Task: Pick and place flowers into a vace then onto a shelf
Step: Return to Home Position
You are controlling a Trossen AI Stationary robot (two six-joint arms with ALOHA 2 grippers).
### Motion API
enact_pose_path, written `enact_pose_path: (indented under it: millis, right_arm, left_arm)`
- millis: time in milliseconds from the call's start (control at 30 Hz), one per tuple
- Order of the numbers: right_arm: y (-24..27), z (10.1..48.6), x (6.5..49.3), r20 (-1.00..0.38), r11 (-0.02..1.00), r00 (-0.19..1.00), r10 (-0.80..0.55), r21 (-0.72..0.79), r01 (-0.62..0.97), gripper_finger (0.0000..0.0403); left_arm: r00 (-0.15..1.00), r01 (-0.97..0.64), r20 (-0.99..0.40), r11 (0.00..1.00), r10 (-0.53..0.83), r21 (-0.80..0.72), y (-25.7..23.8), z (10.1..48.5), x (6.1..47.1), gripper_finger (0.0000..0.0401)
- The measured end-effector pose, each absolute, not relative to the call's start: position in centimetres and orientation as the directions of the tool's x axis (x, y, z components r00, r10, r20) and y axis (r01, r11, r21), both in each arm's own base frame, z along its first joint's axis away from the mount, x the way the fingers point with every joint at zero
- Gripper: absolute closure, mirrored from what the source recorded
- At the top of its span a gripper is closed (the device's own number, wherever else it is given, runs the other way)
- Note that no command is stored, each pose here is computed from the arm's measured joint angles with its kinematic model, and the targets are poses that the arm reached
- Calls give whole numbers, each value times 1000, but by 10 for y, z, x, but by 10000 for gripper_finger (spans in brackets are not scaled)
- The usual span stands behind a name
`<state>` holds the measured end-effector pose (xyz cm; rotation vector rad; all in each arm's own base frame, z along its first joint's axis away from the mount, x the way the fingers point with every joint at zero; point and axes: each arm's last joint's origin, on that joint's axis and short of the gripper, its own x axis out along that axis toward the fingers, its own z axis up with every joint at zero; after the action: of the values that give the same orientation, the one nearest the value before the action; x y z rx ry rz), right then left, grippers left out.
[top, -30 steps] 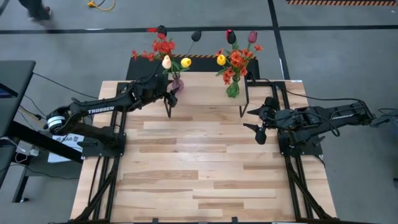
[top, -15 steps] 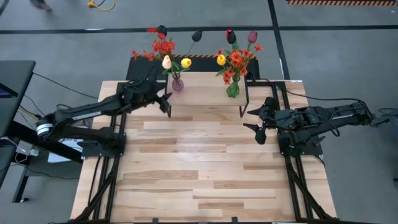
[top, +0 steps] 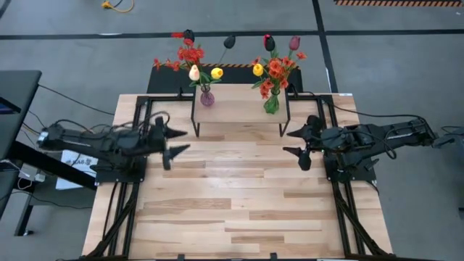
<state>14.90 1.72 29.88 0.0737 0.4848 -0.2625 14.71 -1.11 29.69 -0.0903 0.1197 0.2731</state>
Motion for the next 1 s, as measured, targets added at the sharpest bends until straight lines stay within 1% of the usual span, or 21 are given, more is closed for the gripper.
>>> enact_pose_path:
  millis: [100,133,200,267,300,333,367,500,567,700,833,1000]
  right_arm:
    - [20,305,154,-411,983,897,-163,12,184,143]
    - [22,310,156,-369,993,924,-103,20,119,143]
    - [27,321,159,-266,997,961,73,23,-69,143]
    - [29,331,157,-172,965,950,259,15,-260,143]
    - [29,335,154,-134,944,935,328,10,-330,143]
    - [27,338,150,-108,927,922,373,5,-375,143]
    - [25,340,145,-96,921,917,388,4,-390,143]
    - [10,339,121,-124,954,947,297,11,-298,143]
    - [5,340,112,-110,966,959,259,7,-260,143]
    - [3,330,93,-50,959,959,279,-31,-280,143]
    - [-1,303,85,2,972,973,229,-43,-229,143]
    - [-8,260,89,54,980,978,199,-19,-198,143]
  left_arm:
    - [981,-192,0,979,192,-71,-26,276,144,175]
    - [986,-161,28,985,163,-68,-30,267,144,175]
    - [991,-113,71,991,117,-67,-36,250,142,175]
    - [991,-92,88,993,99,-75,-38,235,140,175]
    - [992,-88,84,993,95,-76,-39,227,139,175]
    - [993,-86,76,993,92,-75,-38,220,138,175]
    - [993,-87,69,993,93,-80,-38,213,136,175]
    - [988,-92,109,989,105,-119,-32,206,125,175]
    - [985,-63,151,990,82,-129,-30,208,118,175]
    - [980,-41,189,992,63,-120,-24,211,101,175]
    - [974,-43,215,992,67,-117,-18,210,84,175]
    - [980,-56,185,995,71,-85,-18,211,85,175]
